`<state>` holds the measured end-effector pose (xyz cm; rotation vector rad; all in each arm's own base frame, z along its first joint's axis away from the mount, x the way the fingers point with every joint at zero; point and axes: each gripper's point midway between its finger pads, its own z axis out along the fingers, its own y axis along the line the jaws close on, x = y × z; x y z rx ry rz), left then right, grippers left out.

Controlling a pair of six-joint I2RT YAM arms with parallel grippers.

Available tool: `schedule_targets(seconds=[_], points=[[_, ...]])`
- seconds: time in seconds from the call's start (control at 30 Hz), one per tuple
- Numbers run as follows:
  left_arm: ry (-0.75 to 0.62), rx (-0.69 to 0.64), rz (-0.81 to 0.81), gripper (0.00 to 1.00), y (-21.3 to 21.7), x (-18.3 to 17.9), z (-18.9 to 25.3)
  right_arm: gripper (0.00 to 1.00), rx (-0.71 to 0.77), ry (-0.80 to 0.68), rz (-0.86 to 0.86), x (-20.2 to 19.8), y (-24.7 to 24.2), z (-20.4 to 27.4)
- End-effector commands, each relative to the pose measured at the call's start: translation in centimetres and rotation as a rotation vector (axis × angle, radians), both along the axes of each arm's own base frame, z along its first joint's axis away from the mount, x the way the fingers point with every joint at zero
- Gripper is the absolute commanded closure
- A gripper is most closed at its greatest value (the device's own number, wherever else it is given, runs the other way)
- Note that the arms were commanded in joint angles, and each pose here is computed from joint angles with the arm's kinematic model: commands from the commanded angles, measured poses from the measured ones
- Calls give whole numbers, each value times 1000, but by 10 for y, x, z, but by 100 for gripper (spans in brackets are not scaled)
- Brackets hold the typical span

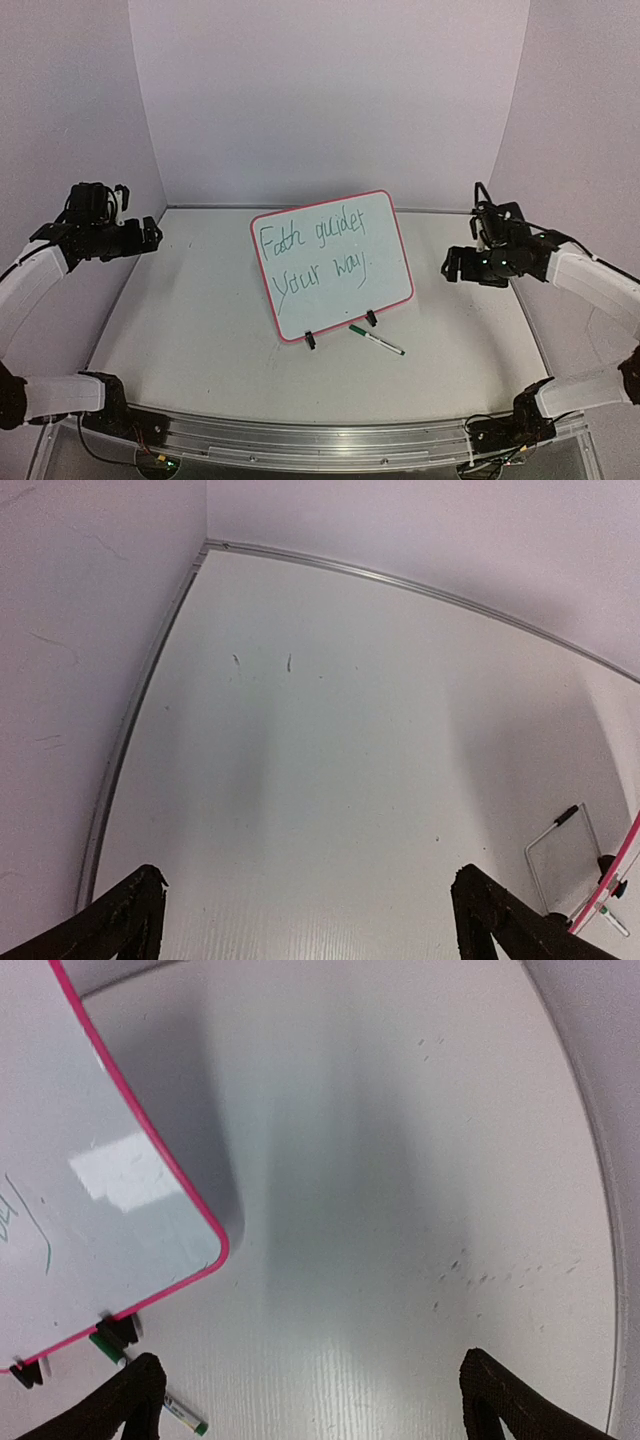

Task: Write a sentence on the whiteboard
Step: Put down the whiteboard marker at the center of the board, then reset both arms

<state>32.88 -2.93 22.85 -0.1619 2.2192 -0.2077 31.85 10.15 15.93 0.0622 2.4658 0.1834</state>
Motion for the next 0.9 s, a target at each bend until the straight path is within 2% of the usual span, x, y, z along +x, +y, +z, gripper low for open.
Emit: schedule_targets(seconds=[0.0,0.1,0.23,0.43,0.87], points=[[-162,90,105,1,26,-16,42,2,-46,-299,-77,9,-34,62],[-241,101,104,1,28,-26,59,2,-45,-442,-96,2,-43,86],[-312,99,84,0,26,-40,71,2,-29,-547,-123,-9,-51,84],[-290,115,88,0,29,-51,64,2,-49,-544,-163,-21,-63,58],[-298,115,80,0,27,-51,65,2,-81,-551,-152,-22,-65,58]])
